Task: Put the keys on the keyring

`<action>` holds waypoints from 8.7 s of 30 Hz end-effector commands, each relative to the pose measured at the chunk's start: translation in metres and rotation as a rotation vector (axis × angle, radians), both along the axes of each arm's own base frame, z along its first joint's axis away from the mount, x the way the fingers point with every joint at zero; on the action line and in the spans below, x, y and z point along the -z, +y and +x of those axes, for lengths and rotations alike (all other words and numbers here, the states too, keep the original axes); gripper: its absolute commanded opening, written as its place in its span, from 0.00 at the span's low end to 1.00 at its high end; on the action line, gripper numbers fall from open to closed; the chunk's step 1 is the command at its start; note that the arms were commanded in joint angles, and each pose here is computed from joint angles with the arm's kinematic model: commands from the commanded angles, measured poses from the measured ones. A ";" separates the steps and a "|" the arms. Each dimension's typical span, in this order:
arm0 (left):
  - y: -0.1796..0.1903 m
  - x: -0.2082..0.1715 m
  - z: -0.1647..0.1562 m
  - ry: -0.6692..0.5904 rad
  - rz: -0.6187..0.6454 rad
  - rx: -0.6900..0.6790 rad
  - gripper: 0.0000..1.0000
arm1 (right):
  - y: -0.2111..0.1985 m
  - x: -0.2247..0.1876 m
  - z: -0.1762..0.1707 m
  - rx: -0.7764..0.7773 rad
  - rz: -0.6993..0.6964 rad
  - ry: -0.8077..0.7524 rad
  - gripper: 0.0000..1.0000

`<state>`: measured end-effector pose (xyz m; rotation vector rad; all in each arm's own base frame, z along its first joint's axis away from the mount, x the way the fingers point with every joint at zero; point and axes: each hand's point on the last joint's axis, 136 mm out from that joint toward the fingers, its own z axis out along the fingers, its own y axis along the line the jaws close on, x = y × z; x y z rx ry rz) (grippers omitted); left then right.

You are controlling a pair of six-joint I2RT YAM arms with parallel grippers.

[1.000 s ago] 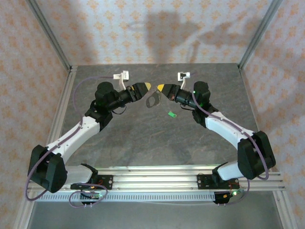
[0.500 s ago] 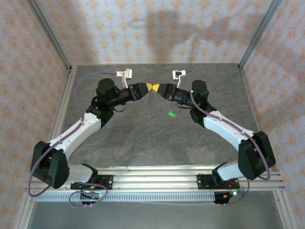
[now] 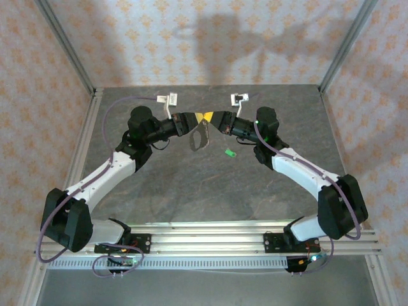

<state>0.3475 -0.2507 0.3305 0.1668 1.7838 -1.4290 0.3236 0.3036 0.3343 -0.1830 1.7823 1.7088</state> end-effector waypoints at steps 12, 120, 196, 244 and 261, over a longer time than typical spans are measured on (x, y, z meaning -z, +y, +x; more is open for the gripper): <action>-0.007 -0.013 -0.010 -0.075 -0.012 0.046 0.10 | 0.004 -0.026 -0.001 -0.024 0.058 -0.071 0.00; -0.046 -0.060 -0.052 -0.325 0.286 0.412 0.00 | -0.043 -0.048 -0.048 -0.189 -0.097 -0.335 0.31; 0.006 -0.082 0.018 -0.203 0.046 -0.068 0.49 | -0.055 -0.113 0.011 0.067 0.250 -0.374 0.00; -0.039 -0.093 -0.006 -0.322 0.093 0.129 0.00 | -0.068 -0.085 0.032 0.169 0.184 -0.217 0.53; -0.049 -0.070 -0.036 -0.356 0.288 0.380 0.00 | -0.062 -0.051 -0.021 -0.058 -0.136 -0.291 0.48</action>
